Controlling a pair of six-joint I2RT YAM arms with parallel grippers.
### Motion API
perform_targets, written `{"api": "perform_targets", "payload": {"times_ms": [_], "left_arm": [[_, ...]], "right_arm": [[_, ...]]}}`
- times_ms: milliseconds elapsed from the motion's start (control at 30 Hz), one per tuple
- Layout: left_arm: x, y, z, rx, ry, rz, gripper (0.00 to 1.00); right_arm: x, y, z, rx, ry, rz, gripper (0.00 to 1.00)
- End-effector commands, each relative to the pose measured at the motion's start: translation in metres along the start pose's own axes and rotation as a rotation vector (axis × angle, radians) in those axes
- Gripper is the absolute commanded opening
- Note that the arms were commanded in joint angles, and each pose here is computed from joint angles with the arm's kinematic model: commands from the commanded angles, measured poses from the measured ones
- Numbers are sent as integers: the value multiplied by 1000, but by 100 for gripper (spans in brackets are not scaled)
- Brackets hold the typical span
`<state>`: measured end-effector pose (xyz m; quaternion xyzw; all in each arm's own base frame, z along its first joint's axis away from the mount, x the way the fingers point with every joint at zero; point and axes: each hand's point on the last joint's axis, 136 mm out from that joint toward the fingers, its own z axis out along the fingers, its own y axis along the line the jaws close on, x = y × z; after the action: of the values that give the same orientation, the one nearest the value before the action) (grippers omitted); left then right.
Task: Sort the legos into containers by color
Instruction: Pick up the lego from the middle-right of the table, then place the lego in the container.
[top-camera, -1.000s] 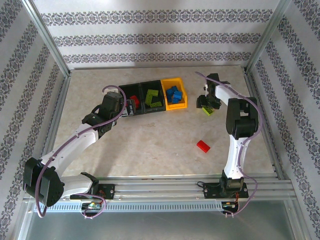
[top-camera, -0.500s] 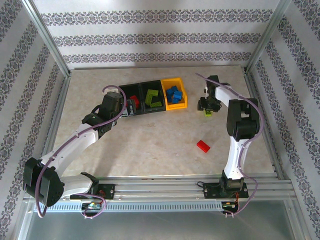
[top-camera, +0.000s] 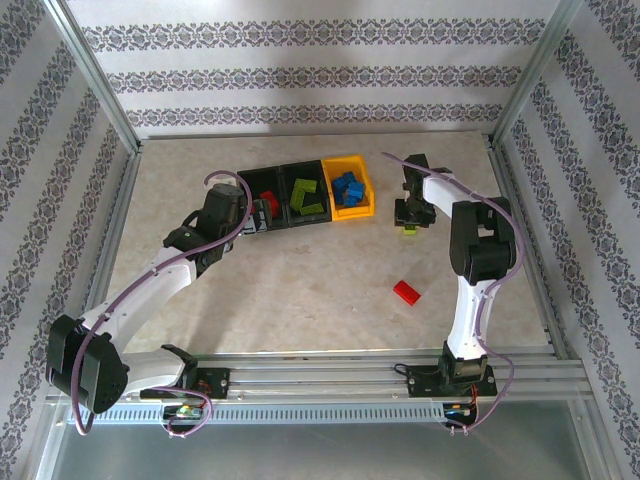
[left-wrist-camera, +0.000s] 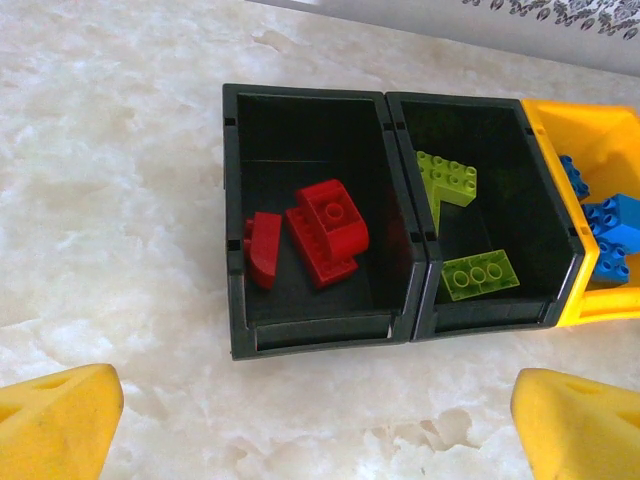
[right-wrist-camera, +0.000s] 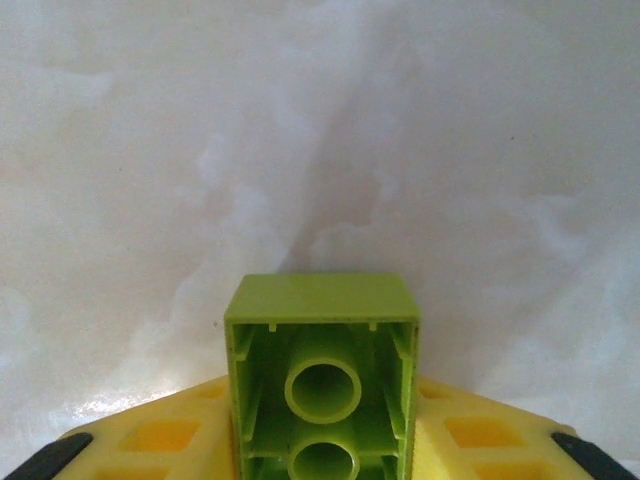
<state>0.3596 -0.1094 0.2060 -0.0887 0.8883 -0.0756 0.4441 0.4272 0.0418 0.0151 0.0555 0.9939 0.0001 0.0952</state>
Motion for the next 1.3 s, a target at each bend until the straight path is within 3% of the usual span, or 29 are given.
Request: {"api": "perform_targets", "payload": {"times_ms": [0, 300, 467, 667, 933, 1267], "left_arm": [[-3, 8, -6, -9, -13, -29, 100], [-7, 8, -8, -5, -24, -31, 100], [-7, 8, -7, -5, -25, -35, 100], [-6, 8, -7, 2, -24, -39, 100], [-3, 13, -9, -8, -25, -42, 100], [-3, 19, -14, -21, -33, -43, 100]], "right_arm": [[18, -1, -6, 44, 57, -8, 35], [5, 34, -72, 31, -106, -55, 28], [1, 79, -123, -8, -243, -125, 28], [-1, 140, -161, -67, -357, -199, 27], [-8, 217, -173, -58, -441, -321, 27], [-25, 272, -141, -82, -428, -348, 27]]}}
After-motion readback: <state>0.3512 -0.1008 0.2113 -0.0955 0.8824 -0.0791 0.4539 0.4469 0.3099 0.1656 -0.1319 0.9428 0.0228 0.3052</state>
